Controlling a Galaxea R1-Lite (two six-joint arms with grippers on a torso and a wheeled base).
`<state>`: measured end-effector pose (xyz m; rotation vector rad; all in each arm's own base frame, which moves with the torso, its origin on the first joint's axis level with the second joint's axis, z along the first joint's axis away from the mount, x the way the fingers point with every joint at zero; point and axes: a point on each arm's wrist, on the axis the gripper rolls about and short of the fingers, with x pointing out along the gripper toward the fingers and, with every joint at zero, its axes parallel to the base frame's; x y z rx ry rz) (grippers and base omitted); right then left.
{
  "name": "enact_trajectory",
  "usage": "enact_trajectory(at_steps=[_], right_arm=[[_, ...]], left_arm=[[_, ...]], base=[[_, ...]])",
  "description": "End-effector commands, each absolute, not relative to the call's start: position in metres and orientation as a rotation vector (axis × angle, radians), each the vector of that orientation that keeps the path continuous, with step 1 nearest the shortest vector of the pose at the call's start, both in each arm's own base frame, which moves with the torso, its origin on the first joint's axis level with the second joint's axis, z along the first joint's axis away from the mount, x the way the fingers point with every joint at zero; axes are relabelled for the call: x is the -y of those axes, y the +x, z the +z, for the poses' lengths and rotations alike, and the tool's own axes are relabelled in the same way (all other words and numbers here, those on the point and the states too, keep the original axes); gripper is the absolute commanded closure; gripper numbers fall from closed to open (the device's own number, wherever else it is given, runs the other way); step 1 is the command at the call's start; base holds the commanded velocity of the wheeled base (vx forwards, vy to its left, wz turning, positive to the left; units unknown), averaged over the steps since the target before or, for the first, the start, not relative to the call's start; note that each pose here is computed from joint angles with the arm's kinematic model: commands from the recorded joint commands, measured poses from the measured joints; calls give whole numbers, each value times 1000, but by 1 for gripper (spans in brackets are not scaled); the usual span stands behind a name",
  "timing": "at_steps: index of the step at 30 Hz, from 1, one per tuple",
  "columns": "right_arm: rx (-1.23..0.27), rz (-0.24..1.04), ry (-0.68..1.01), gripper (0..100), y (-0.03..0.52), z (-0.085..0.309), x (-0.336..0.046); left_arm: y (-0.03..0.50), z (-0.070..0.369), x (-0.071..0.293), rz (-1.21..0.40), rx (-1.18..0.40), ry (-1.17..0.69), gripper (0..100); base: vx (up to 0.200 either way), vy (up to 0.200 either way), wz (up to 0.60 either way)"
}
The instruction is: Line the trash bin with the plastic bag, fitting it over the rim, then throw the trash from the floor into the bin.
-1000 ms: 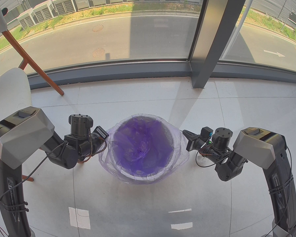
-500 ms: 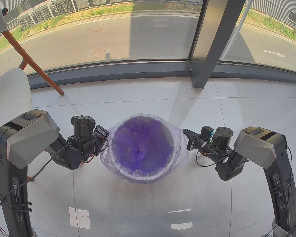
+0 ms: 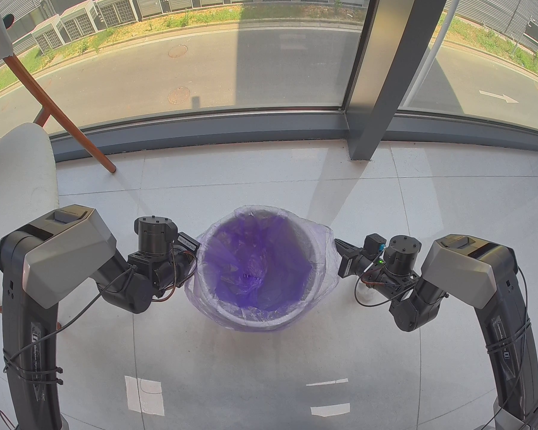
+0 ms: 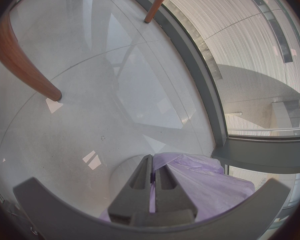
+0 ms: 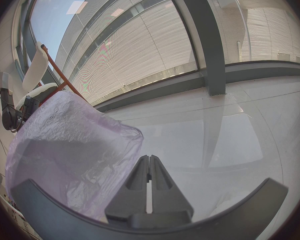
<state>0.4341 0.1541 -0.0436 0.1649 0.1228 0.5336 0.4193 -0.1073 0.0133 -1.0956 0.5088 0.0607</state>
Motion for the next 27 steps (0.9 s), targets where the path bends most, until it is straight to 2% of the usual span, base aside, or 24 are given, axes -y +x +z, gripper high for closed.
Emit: enact_trajectory(at_steps=[1,2,9,16,22,27], right_arm=[[-140,532,163,100,433,-47,-153],[-143,531,163,100,433,-47,-153],[-122,533,166,100,433,-42,-153],[-113,511,168,100,428,-37,-140],[-115,495,173,100,410,-32,-128],[-219,486,178,100,374,-28,-116]], left_arm=[[418,18,109,54,-502,-1100,100],[417,20,109,54,-501,-1101,0],[404,47,108,23,-472,-1108,0],[355,90,94,2,-459,-1111,0],[313,97,83,32,-486,-1092,0],[271,102,76,40,-521,-1076,0]], base=[[0,0,0],[0,0,0],[0,0,0],[0,0,0],[0,0,0],[0,0,0]])
